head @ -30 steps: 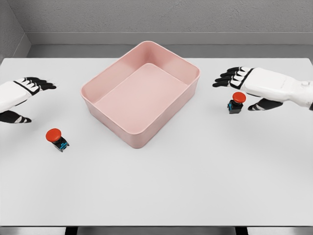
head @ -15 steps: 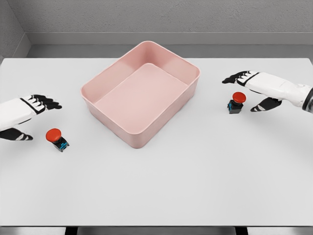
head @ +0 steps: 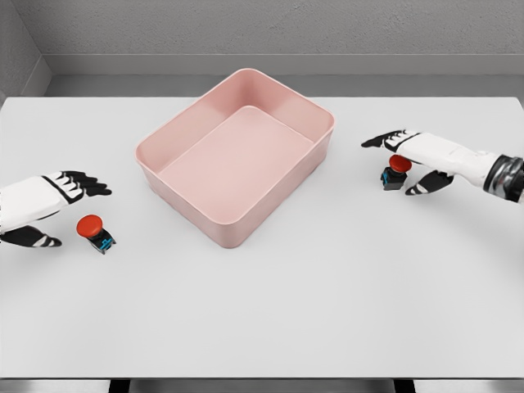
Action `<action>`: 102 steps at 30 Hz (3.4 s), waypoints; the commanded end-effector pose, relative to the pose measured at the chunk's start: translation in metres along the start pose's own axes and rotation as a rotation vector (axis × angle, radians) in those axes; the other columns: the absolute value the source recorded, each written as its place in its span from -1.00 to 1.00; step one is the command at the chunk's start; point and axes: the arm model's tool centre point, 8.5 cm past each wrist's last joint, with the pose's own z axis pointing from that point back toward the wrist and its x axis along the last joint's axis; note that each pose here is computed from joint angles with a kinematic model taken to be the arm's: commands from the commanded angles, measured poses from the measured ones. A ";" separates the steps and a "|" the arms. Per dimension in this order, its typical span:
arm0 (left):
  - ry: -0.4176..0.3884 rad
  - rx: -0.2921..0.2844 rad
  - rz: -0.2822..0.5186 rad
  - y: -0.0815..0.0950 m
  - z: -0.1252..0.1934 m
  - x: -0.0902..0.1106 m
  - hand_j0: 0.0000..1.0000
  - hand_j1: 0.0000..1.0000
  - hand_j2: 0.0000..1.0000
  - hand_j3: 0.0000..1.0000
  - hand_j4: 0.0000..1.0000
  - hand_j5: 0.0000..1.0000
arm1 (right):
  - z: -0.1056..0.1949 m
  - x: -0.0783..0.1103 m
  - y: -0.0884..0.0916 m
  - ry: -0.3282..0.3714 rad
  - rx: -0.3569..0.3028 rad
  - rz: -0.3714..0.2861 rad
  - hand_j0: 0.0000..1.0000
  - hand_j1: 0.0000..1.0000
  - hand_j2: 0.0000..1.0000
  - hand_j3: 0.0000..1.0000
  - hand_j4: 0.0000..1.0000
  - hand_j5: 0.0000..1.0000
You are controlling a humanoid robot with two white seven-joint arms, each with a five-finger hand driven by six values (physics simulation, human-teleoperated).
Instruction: Put the industrial switch in the basket with both arms
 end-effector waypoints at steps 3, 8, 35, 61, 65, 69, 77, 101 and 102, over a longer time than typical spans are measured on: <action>-0.020 0.011 0.025 -0.008 -0.010 0.006 1.00 1.00 1.00 1.00 1.00 1.00 | -0.010 -0.002 0.005 0.006 -0.009 -0.029 1.00 1.00 1.00 1.00 1.00 1.00; -0.030 -0.003 0.038 -0.013 -0.014 0.009 0.82 0.82 0.82 0.82 0.82 0.82 | -0.007 -0.008 0.004 0.026 -0.011 -0.032 1.00 1.00 1.00 1.00 1.00 1.00; -0.060 -0.021 0.040 -0.017 -0.015 0.020 0.16 0.16 0.16 0.16 0.16 0.16 | -0.009 -0.009 0.010 0.024 0.035 -0.021 0.15 0.15 0.15 0.15 0.15 0.15; -0.034 0.012 -0.007 0.020 -0.001 0.009 -0.06 -0.06 -0.06 -0.06 -0.06 -0.06 | 0.014 -0.003 -0.039 0.007 -0.048 0.048 -0.08 -0.08 -0.08 -0.08 -0.08 -0.08; -0.034 0.040 -0.021 0.035 0.000 0.006 -0.06 -0.06 -0.06 -0.06 -0.06 -0.06 | 0.012 0.008 -0.049 -0.024 -0.034 0.071 -0.09 -0.09 -0.09 -0.09 -0.09 -0.09; -0.037 0.073 -0.035 0.049 -0.002 0.006 -0.06 -0.06 -0.06 -0.06 -0.06 -0.06 | 0.011 0.018 -0.056 -0.052 -0.038 0.094 -0.09 -0.09 -0.09 -0.09 -0.09 -0.09; -0.055 0.114 -0.066 0.067 -0.007 0.009 -0.06 -0.06 -0.06 -0.06 -0.06 -0.06 | 0.005 0.038 -0.076 -0.108 -0.059 0.144 -0.09 -0.09 -0.09 -0.09 -0.09 -0.09; -0.229 0.233 -0.085 0.095 -0.068 0.053 -0.06 -0.06 -0.06 -0.06 -0.06 -0.06 | -0.042 0.098 -0.123 -0.219 -0.066 0.224 -0.18 -0.18 -0.18 -0.18 -0.18 -0.18; -0.232 0.237 -0.084 0.096 -0.069 0.054 -0.06 -0.06 -0.06 -0.06 -0.06 -0.06 | -0.046 0.101 -0.124 -0.220 -0.065 0.221 -0.18 -0.18 -0.18 -0.18 -0.18 -0.18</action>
